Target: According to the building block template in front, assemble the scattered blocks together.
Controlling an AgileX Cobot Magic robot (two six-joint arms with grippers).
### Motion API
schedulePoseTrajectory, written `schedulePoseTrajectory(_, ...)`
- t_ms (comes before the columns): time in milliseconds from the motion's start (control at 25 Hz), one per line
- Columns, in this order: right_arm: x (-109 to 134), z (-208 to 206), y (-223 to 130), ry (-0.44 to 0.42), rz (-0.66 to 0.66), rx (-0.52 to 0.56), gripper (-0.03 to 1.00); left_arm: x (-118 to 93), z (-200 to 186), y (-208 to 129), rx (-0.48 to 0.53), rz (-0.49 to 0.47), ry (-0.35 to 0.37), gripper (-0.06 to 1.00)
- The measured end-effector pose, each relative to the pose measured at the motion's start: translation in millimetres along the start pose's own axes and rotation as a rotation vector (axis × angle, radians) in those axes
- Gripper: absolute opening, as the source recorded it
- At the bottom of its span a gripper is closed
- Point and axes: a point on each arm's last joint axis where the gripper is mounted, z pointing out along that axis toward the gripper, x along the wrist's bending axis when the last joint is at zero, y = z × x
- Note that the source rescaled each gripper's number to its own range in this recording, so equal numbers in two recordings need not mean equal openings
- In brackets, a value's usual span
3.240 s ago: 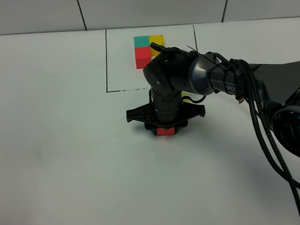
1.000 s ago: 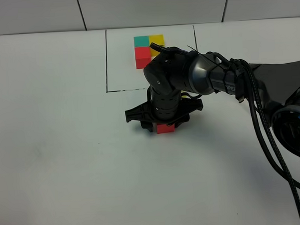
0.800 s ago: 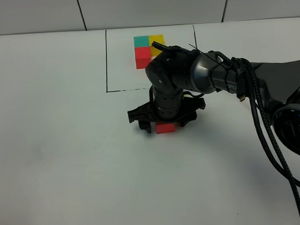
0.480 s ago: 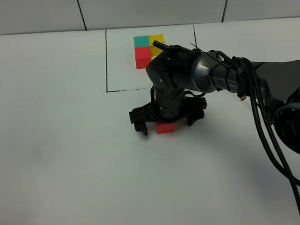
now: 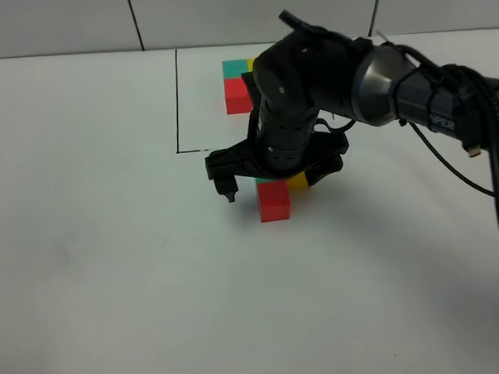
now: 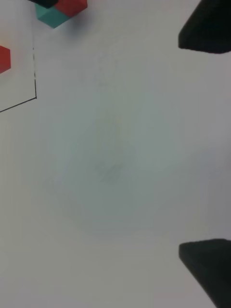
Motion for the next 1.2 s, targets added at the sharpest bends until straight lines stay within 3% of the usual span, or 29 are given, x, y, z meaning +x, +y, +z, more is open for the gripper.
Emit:
schedulePoseTrajectory(160,-4,-24,0,0.016,-0.04,-0.048,0.98,0,0,0,0.0,0.0,0.0,0.71)
schedulePoseTrajectory(280,-22,-31,5,0.009,-0.032,-0.065,0.96,0,0,0,0.0,0.0,0.0,0.71)
schedulePoseTrajectory(480,-69,-36,19,0.01,0.016,-0.074,0.91,0,0,0,0.0,0.0,0.0,0.71)
schedulePoseTrajectory(880,-187,-64,29,-0.003,0.121,-0.115,0.87,0,0,0,0.0,0.0,0.0,0.71)
schedulePoseTrajectory(960,-194,-78,24,-0.011,0.11,-0.112,0.86,0,0,0,0.0,0.0,0.0,0.71)
schedulePoseTrajectory(1200,-184,-134,3,0.0,0.066,-0.127,0.85,0,0,0,0.0,0.0,0.0,0.71)
